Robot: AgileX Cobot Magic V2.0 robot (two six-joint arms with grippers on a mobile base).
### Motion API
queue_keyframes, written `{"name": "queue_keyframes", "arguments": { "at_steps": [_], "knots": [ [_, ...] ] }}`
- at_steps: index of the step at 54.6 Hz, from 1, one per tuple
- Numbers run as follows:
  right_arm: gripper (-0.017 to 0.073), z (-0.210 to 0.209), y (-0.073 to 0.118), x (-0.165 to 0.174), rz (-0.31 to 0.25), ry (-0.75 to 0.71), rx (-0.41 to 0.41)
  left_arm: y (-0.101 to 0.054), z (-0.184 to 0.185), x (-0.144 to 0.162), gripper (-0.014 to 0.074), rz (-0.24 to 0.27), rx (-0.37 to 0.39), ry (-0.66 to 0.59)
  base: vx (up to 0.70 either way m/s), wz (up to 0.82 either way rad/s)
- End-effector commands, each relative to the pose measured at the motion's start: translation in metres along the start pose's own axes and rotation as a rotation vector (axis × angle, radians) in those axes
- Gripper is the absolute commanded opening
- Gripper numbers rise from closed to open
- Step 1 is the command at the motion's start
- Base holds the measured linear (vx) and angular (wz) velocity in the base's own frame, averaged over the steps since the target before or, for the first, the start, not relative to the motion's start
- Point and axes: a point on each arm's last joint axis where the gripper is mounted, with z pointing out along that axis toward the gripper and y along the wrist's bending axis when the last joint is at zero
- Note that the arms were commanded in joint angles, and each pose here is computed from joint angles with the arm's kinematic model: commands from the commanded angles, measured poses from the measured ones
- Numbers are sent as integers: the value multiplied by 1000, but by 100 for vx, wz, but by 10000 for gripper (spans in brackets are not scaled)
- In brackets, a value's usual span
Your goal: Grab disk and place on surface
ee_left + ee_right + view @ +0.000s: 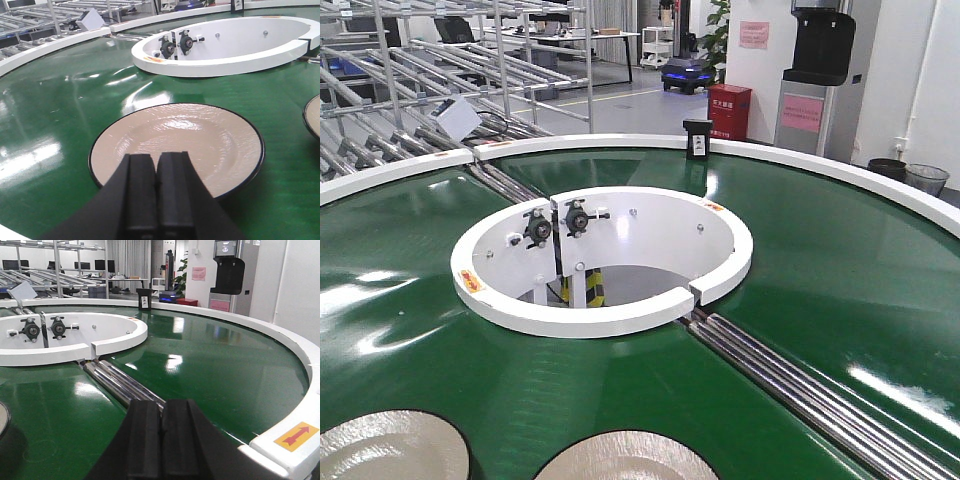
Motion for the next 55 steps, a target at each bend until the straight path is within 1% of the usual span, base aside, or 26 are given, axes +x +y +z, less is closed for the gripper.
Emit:
{"name": "queue_keyframes", "arguments": {
  "at_steps": [1, 35, 38, 42, 45, 47, 49, 50, 51, 52, 53, 54, 55],
  "knots": [
    [-9, -1, 0, -9, -16, -97, -1, 0, 0, 0, 1, -14, 0, -74, 0, 0],
    [-9, -1, 0, -9, -16, -97, -1, 0, 0, -1, 1, -14, -1, -79, 0, 0],
    [-9, -1, 0, -10, -16, -98, -1, 0, 0, -3, 1, -15, -3, -101, 0, 0],
    [-9, -1, 0, -10, -16, -108, -1, 0, -1, -9, 1, -15, -8, -170, 0, 0],
    [-9, -2, 0, -15, -14, -148, -3, 1, -3, -19, 1, -16, -16, -265, 0, 0],
    [-9, -3, 1, -18, -3, -183, -6, 3, -6, -29, 1, -52, -19, -356, 0, 0],
    [-9, -4, 1, -23, 26, -244, -9, 4, -10, -39, 1, -146, -15, -444, 0, 0],
    [-9, -5, 1, -27, 37, -280, -11, 6, -12, -44, 1, -209, -10, -482, 0, 0],
    [-9, -5, 0, -30, 49, -304, -11, 7, -15, -49, 1, -252, -7, -522, 0, 0],
    [-9, -6, 0, -34, 59, -334, -12, 9, -19, -58, 1, -316, -1, -566, 0, 0],
    [-9, -8, 0, -39, 64, -358, -12, 10, -21, -63, 1, -348, 4, -587, 0, 0],
    [-9, -9, 0, -43, 68, -382, -12, 11, -25, -73, 1, -369, 9, -618, 0, 0],
    [-9, -11, 0, -51, 70, -405, -12, 12, -28, -80, 1, -363, 9, -635, 0, 0]
  ]
}}
